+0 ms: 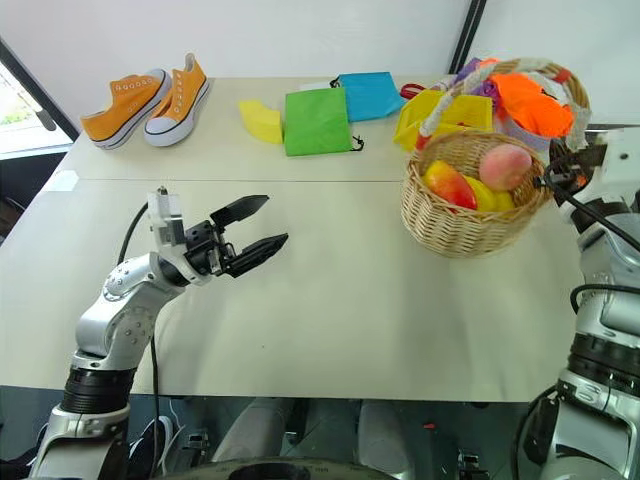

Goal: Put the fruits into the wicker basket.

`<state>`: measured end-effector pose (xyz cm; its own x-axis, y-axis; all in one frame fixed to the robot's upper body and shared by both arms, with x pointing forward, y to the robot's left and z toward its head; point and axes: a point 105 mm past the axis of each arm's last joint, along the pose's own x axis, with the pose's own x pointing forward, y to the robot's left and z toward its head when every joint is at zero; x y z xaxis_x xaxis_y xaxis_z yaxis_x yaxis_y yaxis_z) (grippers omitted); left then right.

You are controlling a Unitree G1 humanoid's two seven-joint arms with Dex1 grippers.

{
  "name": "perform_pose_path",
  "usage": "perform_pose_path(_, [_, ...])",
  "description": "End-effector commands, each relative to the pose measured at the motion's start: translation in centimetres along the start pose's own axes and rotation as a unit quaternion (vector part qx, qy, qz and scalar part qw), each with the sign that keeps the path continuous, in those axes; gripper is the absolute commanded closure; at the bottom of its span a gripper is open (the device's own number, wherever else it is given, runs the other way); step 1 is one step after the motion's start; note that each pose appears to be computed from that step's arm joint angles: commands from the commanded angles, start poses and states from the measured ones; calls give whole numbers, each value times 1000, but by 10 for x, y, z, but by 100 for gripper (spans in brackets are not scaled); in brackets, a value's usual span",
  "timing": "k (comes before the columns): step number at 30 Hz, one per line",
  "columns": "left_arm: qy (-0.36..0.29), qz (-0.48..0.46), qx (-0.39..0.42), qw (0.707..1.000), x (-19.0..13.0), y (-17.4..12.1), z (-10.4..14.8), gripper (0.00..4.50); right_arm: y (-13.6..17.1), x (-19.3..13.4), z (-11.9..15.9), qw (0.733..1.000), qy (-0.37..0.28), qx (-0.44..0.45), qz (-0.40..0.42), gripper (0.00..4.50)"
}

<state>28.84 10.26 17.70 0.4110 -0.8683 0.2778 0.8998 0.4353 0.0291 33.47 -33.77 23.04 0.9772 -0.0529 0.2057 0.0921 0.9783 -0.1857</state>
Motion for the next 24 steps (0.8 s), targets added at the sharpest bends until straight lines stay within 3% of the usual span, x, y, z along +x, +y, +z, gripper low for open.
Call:
perform_pose_path(1, [-11, -13, 15, 1000, 3, -1, 7, 0, -11, -7, 22, 998, -48, -11, -27, 447])
perform_pose_path(7, [-9, -17, 15, 1000, 3, 0, 6, 0, -11, -10, 12, 998, -46, -5, -33, 447])
perform_pose_path(8, [-8, -17, 16, 1000, 3, 0, 6, 0, -9, -10, 9, 999, -42, -7, -33, 355])
perform_pose_path(15, [-5, -9, 16, 1000, 0, 0, 2, 0, -10, -16, -2, 996, -48, 9, -74, 26])
perform_pose_path(16, [-5, -6, 16, 1000, -1, 1, 2, 0, -13, -20, -5, 994, -51, 14, -93, 8])
perform_pose_path(21, [-4, 6, 21, 1000, -4, 4, 1, 0, -10, -44, 10, 977, -130, 40, -162, 8])
perform_pose_path(24, [-2, 22, 29, 999, -9, 10, 1, 0, 21, -60, 15, 978, -151, 25, -139, 8])
